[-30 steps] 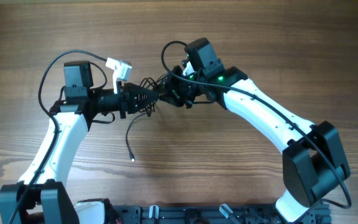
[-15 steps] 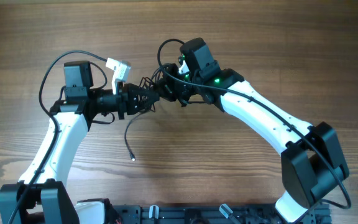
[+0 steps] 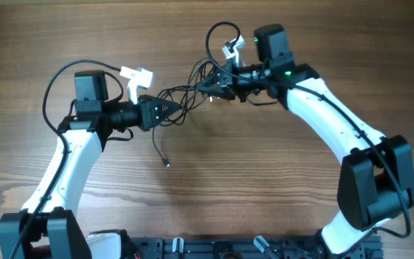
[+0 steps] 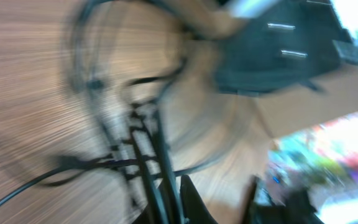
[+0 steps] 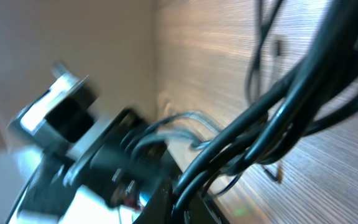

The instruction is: Untangle cables

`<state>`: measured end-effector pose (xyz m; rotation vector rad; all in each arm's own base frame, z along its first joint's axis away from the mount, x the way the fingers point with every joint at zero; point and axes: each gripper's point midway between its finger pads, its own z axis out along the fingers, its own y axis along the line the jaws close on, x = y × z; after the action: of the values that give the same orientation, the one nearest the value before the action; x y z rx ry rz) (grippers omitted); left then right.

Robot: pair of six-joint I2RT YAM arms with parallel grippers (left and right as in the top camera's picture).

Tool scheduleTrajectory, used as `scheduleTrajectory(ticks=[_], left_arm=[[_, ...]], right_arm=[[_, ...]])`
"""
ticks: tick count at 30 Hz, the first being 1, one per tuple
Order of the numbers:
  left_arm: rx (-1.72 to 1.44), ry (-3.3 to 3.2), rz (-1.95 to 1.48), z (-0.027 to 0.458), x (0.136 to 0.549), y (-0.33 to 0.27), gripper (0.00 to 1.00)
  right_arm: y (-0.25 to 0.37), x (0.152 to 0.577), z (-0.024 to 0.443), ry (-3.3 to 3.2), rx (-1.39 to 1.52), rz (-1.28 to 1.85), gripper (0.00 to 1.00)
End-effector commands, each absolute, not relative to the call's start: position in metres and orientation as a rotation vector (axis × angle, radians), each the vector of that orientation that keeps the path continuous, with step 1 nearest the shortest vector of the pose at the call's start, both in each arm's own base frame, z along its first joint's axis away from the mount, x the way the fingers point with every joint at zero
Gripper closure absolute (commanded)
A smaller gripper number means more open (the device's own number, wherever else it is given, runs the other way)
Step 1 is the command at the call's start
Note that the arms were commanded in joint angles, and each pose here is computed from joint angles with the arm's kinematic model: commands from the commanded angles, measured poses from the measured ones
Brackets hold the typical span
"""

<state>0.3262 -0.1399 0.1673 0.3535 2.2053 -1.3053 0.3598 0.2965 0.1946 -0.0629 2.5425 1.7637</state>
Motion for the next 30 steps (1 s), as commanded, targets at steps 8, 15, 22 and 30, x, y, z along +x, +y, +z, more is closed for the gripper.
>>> scheduleTrajectory(ticks=[8,15,22,30], left_arm=[[-0.08,2.446,-0.603,0.114,0.373,-0.061,0.96],[-0.099,2.441,-0.51,0.113,0.378,-0.049,0.96],[-0.097,2.434,-0.509,0.114,0.38,-0.049,0.96],[-0.097,2.433,-0.509,0.114,0.38,-0.049,0.96]], right_arm=[[0.233,0.352,0.255,2.136,-0.453,2.116,0.95],[0.186,0.383,0.245,2.142,-0.265,1.986,0.96],[0.112,0.399,0.13,2.659,0.232,1.174,0.96],[-0.034,0.381,0.073,2.779,0.781,-0.118,0.96]])
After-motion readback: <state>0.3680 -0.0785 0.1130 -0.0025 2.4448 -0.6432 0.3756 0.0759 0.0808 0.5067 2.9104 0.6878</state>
